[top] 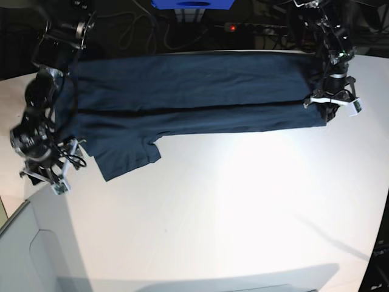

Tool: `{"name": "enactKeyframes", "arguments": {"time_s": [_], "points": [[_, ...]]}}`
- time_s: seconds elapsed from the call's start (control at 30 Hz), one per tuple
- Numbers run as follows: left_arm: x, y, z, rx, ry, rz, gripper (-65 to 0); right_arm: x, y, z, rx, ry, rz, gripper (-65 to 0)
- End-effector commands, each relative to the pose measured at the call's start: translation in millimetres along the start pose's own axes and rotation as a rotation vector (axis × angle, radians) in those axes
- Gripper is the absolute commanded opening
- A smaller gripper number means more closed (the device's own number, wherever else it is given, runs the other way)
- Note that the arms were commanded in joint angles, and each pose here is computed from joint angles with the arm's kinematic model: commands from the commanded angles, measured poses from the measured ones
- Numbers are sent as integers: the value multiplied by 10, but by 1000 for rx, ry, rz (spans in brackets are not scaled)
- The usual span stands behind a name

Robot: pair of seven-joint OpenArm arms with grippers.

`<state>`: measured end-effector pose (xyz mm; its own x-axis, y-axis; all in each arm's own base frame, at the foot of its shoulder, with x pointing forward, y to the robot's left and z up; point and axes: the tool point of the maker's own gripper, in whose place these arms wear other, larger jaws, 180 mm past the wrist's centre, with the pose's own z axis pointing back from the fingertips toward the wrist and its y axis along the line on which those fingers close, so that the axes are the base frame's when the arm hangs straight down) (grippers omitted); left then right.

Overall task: Fold the T-shirt properly
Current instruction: 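Grasp the sleeve with the right gripper and fold it over the body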

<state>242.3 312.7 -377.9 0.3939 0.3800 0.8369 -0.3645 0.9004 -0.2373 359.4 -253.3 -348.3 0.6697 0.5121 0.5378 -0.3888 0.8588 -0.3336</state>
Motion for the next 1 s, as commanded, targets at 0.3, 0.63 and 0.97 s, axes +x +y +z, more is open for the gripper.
{"name": "enactKeyframes", "arguments": {"time_s": [0.3,0.63,0.97], "points": [[143,-15,12,-9,-45,-12,-650,243,331,-373,156,3,-15,-205],[143,-12,12,-8,-45,-12,-650,351,581,-627,265,-35,-87,-205],[153,-13,9,-8,-47,-13,-650,234,720,-728,314,-30,-121,-316]]}}
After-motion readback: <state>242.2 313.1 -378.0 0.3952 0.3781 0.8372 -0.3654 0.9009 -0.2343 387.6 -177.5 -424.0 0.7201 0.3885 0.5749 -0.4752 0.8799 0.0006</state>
